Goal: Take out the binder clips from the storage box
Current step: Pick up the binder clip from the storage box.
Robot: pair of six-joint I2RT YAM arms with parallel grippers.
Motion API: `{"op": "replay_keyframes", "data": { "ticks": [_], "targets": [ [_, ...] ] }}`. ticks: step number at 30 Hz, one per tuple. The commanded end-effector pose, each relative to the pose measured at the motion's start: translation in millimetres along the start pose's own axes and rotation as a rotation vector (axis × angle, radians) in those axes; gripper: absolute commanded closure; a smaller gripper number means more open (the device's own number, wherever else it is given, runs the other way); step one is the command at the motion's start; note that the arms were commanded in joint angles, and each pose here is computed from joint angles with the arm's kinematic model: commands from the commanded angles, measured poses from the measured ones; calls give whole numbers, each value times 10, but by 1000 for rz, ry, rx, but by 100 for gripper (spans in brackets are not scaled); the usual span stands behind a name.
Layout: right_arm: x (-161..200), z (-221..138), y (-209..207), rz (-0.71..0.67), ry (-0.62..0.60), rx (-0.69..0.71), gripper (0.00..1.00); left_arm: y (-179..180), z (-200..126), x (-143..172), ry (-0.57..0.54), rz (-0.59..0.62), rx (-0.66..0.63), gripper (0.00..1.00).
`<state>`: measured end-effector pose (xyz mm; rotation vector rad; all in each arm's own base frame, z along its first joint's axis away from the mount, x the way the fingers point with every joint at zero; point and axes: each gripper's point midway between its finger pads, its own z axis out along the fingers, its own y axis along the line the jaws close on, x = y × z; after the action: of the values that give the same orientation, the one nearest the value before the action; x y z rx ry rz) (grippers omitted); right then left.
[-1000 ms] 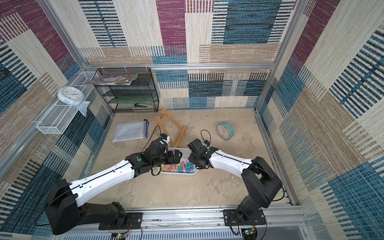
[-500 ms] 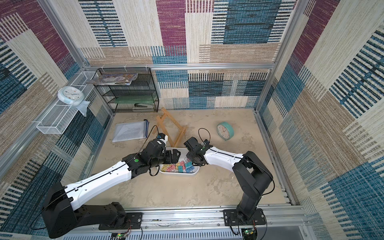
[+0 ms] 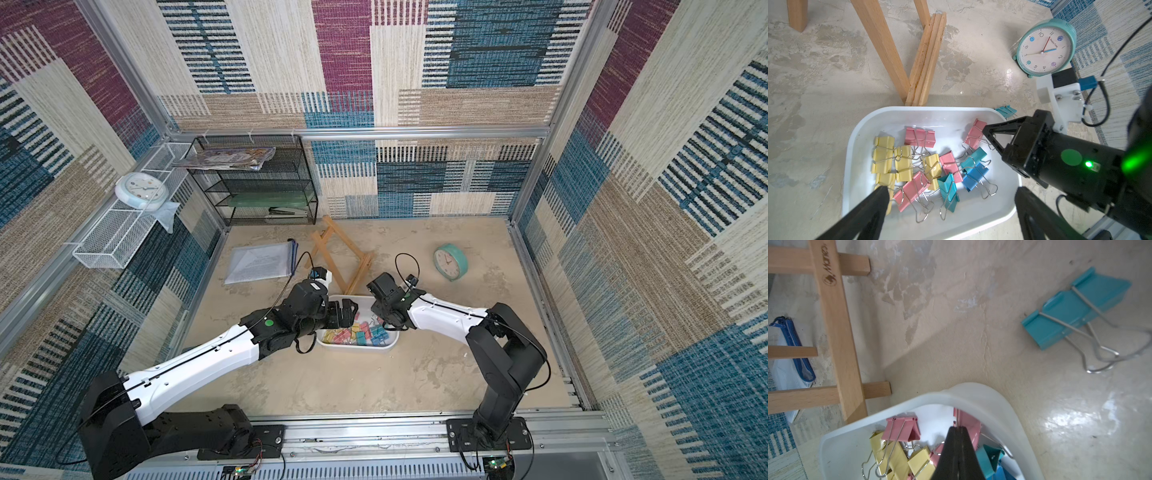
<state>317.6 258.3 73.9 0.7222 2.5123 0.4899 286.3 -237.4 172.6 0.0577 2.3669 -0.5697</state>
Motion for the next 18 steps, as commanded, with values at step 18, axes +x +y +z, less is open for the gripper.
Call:
{"op": "replay_keyframes", "data": {
  "ticks": [18],
  "targets": [
    [-356, -197, 266, -343, -276, 11, 100, 13, -3, -50, -15, -5, -17, 1]
  ]
}}
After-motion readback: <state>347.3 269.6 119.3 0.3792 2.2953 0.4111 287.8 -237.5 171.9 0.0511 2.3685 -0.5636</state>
